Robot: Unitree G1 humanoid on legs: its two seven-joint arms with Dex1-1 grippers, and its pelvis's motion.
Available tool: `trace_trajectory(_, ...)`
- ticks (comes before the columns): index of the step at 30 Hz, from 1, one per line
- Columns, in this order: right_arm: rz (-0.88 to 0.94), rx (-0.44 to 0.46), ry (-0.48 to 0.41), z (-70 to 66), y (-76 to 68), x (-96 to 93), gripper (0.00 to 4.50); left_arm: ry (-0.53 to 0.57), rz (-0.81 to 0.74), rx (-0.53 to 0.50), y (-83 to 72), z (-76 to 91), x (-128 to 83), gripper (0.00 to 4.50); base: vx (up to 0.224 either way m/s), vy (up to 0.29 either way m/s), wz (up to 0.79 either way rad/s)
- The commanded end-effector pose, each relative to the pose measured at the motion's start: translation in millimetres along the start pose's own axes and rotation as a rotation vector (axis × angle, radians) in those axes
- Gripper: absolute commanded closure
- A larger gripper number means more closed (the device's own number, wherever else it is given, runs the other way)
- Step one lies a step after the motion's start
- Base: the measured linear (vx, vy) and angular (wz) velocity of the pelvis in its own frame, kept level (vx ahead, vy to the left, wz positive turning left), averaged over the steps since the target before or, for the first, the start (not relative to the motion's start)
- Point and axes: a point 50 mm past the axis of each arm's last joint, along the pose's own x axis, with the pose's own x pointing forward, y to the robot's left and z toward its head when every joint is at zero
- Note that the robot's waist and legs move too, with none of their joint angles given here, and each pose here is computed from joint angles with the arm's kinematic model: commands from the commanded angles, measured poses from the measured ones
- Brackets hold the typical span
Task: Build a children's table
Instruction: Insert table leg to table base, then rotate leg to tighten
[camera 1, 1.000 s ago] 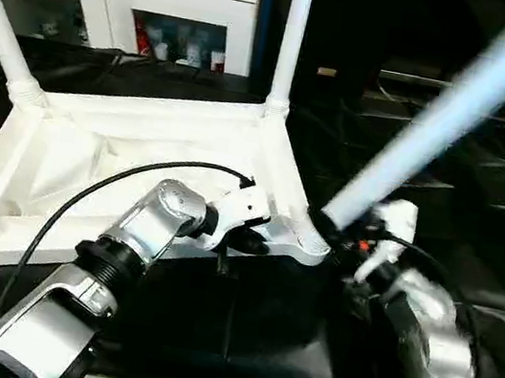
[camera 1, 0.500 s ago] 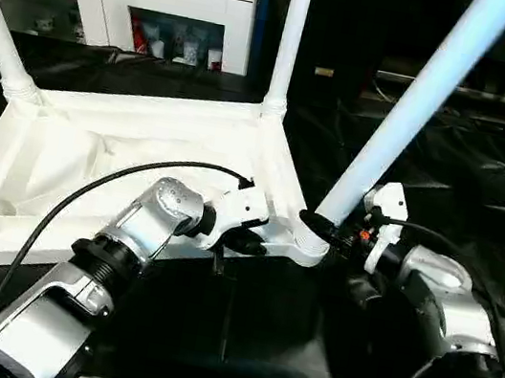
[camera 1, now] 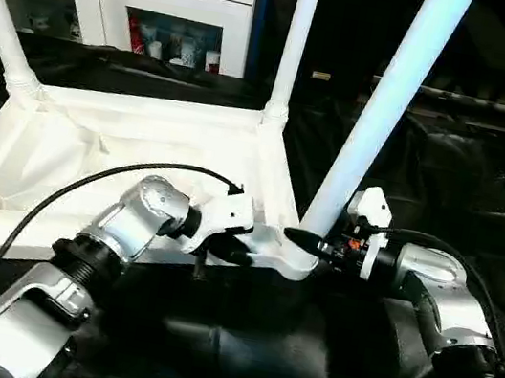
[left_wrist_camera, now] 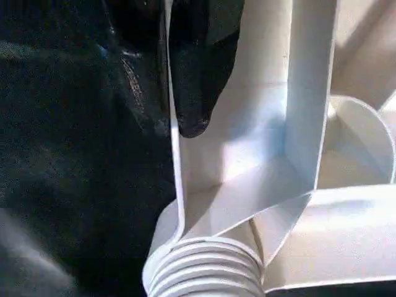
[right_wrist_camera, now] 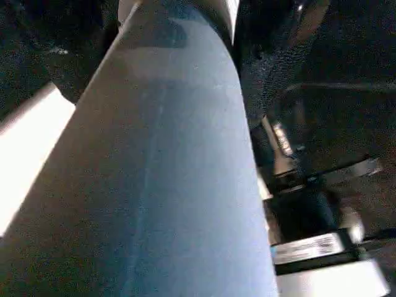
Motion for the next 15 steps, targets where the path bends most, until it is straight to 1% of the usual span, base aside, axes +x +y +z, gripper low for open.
trace_trajectory(1,0.040,0.149,0.206,-52.4,16.0,-9.8,2.60,0.002,-0.168,0.076,-13.3,7.2,2,4.50,0.000,0.000,0.00)
trace_trajectory(5,0.097,0.129,0.216,-55.0,23.4,-11.1,2.60,0.027,-0.206,0.096,-18.1,3.4,0,4.50,0.000,0.000,0.00)
trace_trajectory(7,0.087,0.129,0.216,-56.3,23.7,-11.1,2.60,0.028,-0.164,0.087,-14.7,2.6,1,4.50,0.000,0.000,0.00)
trace_trajectory(10,0.035,0.134,0.211,-57.9,20.4,-10.2,2.60,0.016,-0.095,0.073,-8.4,3.0,3,4.50,0.000,0.000,0.00)
trace_trajectory(12,-0.111,0.148,0.213,-60.1,8.8,-8.5,2.60,-0.009,-0.034,0.042,-2.7,6.0,5,4.50,0.000,0.000,0.00)
trace_trajectory(13,-0.238,0.170,0.226,-63.0,-1.0,-8.6,2.60,-0.029,0.009,0.002,1.4,8.6,8,4.50,-0.064,-0.002,-0.02)
trace_trajectory(15,-0.335,0.195,0.242,-65.9,-7.8,-9.0,2.60,-0.038,0.050,-0.037,5.0,10.2,10,4.50,-0.076,0.005,-0.06)
